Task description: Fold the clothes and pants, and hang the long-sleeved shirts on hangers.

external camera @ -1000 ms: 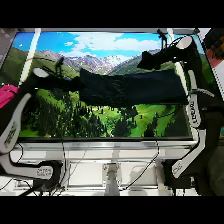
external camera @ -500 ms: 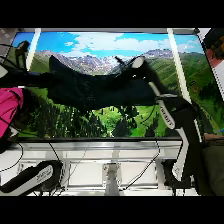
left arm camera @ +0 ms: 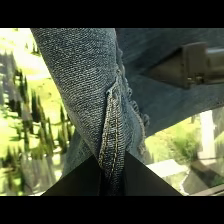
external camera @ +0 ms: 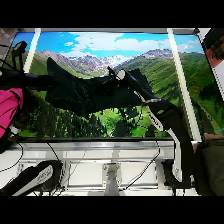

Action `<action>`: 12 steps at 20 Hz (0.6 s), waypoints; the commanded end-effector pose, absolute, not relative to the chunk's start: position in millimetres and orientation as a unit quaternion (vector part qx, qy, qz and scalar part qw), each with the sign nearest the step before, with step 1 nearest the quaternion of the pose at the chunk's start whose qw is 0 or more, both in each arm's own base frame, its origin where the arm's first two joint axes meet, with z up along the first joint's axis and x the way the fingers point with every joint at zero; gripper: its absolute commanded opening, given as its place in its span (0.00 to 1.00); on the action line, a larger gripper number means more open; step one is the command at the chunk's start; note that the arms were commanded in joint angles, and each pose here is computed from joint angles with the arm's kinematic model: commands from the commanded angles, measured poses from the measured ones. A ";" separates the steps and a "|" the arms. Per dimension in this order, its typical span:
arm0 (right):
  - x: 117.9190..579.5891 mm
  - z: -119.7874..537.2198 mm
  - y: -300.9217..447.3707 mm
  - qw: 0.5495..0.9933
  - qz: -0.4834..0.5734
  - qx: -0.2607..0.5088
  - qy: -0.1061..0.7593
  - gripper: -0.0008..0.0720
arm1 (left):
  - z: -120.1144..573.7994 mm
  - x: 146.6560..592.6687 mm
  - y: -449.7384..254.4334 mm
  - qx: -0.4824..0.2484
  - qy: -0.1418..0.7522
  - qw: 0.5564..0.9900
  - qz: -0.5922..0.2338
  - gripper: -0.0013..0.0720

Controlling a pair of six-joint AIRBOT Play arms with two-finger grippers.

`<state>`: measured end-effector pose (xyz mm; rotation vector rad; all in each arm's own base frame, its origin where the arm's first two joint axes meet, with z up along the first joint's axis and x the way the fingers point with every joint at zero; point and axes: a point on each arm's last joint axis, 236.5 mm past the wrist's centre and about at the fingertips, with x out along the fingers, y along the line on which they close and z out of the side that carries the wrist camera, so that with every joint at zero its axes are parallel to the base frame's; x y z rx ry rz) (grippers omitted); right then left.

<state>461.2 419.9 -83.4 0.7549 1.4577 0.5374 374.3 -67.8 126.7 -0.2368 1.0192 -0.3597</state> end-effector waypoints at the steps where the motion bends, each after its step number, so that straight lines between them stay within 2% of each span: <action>1: 490.5 -65.1 398.0 0.674 0.210 0.347 0.618 0.02 | 136.7 381.9 -86.1 -0.137 0.464 0.856 -0.179 0.04; 4: 543.6 -19.2 311.7 0.748 0.171 0.303 0.565 0.03 | 153.5 395.4 -128.1 -0.171 0.427 0.863 -0.211 0.04; 6: 563.9 6.0 235.0 0.775 0.129 0.289 0.547 0.03 | 153.9 405.8 -173.5 -0.186 0.409 0.860 -0.241 0.04; 9: 560.5 30.1 133.0 0.785 0.100 0.258 0.555 0.03 | 140.4 420.2 -266.1 -0.238 0.389 0.840 -0.292 0.04; 12: 536.8 27.4 62.4 0.762 0.080 0.248 0.593 0.03 | 124.5 425.6 -377.9 -0.278 0.371 0.819 -0.339 0.04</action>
